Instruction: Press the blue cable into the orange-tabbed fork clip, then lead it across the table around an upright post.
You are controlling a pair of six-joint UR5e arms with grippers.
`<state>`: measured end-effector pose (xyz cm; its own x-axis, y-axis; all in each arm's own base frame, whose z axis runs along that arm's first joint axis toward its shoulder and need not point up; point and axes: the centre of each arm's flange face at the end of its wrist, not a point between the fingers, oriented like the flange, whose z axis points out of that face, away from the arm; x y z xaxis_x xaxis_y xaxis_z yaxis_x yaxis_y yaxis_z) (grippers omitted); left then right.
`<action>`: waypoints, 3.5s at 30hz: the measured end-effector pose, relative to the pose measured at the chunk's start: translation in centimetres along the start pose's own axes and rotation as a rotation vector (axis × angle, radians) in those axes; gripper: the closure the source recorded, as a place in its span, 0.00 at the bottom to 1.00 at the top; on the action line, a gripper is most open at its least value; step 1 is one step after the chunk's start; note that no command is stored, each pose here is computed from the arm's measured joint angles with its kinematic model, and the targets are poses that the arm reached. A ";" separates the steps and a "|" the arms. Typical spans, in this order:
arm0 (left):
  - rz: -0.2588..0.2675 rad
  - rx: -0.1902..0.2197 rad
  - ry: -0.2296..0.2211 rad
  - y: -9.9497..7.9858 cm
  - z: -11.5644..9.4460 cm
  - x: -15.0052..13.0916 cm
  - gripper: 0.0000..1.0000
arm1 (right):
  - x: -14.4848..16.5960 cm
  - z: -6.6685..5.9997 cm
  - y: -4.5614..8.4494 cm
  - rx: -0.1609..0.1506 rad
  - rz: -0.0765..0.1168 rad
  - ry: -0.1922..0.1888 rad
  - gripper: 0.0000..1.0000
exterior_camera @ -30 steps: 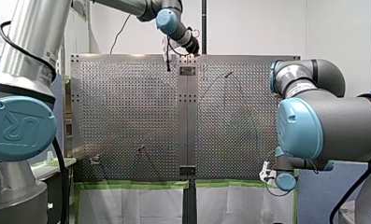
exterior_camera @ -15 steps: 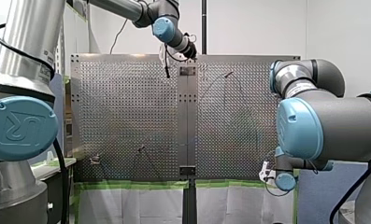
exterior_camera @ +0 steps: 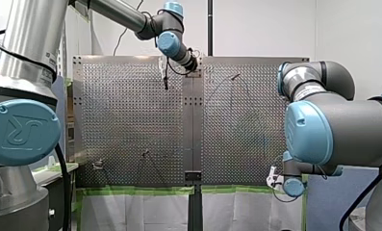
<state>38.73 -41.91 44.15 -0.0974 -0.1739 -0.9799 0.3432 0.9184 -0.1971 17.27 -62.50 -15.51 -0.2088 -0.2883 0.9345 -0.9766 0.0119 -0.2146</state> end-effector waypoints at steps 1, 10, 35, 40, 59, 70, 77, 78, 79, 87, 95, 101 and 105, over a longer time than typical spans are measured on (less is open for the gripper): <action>0.006 -0.001 -0.001 0.1 0.0 0.4 0.00 | 0.0 0.0 0.0 0.000 0.000 0.000 1.00; 0.032 -0.006 -0.001 1.0 -0.3 3.4 0.00 | 0.0 0.0 0.0 0.001 0.000 -0.002 1.00; 0.032 -0.022 -0.004 4.4 -1.8 11.1 0.00 | -0.1 0.0 -0.1 0.002 0.000 -0.002 1.00; 0.032 -0.026 -0.005 5.0 -2.3 12.5 0.00 | 0.0 0.0 -0.1 0.002 0.001 0.000 1.00; 0.028 -0.037 -0.007 7.4 -5.1 17.8 0.00 | 0.1 0.1 -0.1 0.001 0.003 0.009 1.00; 0.027 -0.040 -0.008 8.7 -7.2 20.8 0.00 | 0.1 0.1 -0.2 0.004 0.002 0.007 1.00; 0.026 -0.048 -0.009 9.7 -8.8 22.6 0.00 | 0.0 0.1 -0.2 0.006 0.002 0.006 1.00; 0.026 -0.050 -0.009 9.9 -9.0 22.9 0.00 | 0.0 0.1 -0.2 0.007 0.002 0.006 1.00; 0.025 -0.052 -0.010 10.1 -9.3 23.1 0.00 | 0.0 0.1 -0.2 0.007 0.002 0.006 1.00; 0.026 -0.074 -0.014 11.5 -11.0 24.8 0.00 | 0.0 0.0 -0.4 0.011 0.001 0.004 1.00; 0.031 -0.139 -0.025 13.6 -12.8 26.4 0.00 | 0.0 0.0 -0.4 0.014 0.000 0.003 1.00; 0.031 -0.158 -0.028 14.8 -14.1 27.3 0.00 | 0.0 0.0 -0.4 0.012 0.001 0.001 1.00; 0.030 -0.165 -0.029 15.4 -15.1 27.9 0.00 | 0.0 0.0 -0.2 0.010 0.001 0.000 1.00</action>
<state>27.23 -27.27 14.17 -0.0612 -0.1533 -0.9863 0.1875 0.9688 -0.1623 17.47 -62.55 -15.46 -0.2097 -0.2881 0.9344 -0.9759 0.0028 -0.2182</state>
